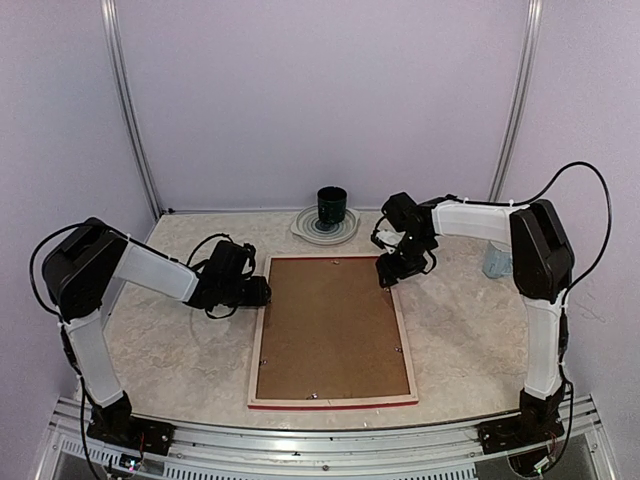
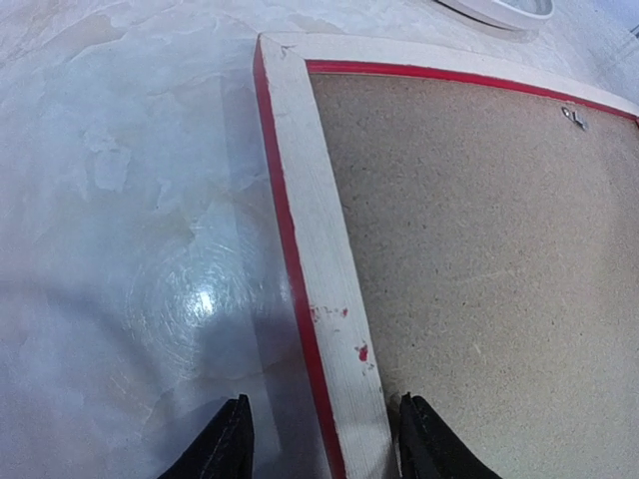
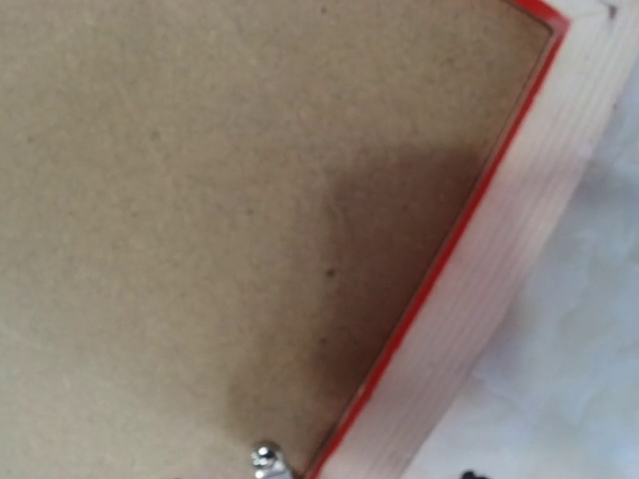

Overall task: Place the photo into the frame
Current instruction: Press the fastener onto the backboard.

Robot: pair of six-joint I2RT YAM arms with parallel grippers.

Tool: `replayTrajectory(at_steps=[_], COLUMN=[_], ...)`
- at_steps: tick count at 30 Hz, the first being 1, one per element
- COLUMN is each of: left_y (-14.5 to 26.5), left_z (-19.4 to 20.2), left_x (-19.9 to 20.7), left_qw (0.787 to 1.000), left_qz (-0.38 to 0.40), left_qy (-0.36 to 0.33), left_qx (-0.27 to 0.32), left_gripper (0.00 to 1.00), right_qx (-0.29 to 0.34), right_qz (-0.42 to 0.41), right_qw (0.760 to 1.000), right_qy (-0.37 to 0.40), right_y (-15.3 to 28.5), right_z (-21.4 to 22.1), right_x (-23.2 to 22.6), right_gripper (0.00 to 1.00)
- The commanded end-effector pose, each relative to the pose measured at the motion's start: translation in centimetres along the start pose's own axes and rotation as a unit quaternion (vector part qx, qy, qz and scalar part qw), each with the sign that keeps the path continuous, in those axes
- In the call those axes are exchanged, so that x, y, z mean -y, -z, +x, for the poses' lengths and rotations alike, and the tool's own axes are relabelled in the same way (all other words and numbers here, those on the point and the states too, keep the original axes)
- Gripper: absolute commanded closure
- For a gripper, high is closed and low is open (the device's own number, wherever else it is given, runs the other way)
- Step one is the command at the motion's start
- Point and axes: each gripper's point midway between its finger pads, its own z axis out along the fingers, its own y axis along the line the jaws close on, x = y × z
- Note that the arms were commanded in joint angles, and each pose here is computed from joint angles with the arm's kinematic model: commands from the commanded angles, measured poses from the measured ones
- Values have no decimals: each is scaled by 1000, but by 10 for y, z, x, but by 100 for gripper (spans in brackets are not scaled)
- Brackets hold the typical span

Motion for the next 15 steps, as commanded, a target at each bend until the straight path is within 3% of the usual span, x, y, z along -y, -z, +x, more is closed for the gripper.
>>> replayTrajectory(at_steps=[1,9,15], left_y=[-14,-23,-25], left_z=[32,31,31], left_x=[-25,-23,-20], left_qw=[997,997,997], left_qz=[-45,-40,-33], left_qy=[-8,-11,-14], left_qx=[-60,-66,-69], left_gripper=[52,64,79], right_qx=[-23,-32,-33], right_qz=[14,14,14], right_qw=[999,999,999], right_qy=[17,25,32], right_y=[-13,-21,-20], right_z=[9,13,13], right_x=[7,7,7], right_gripper=[42,43,47])
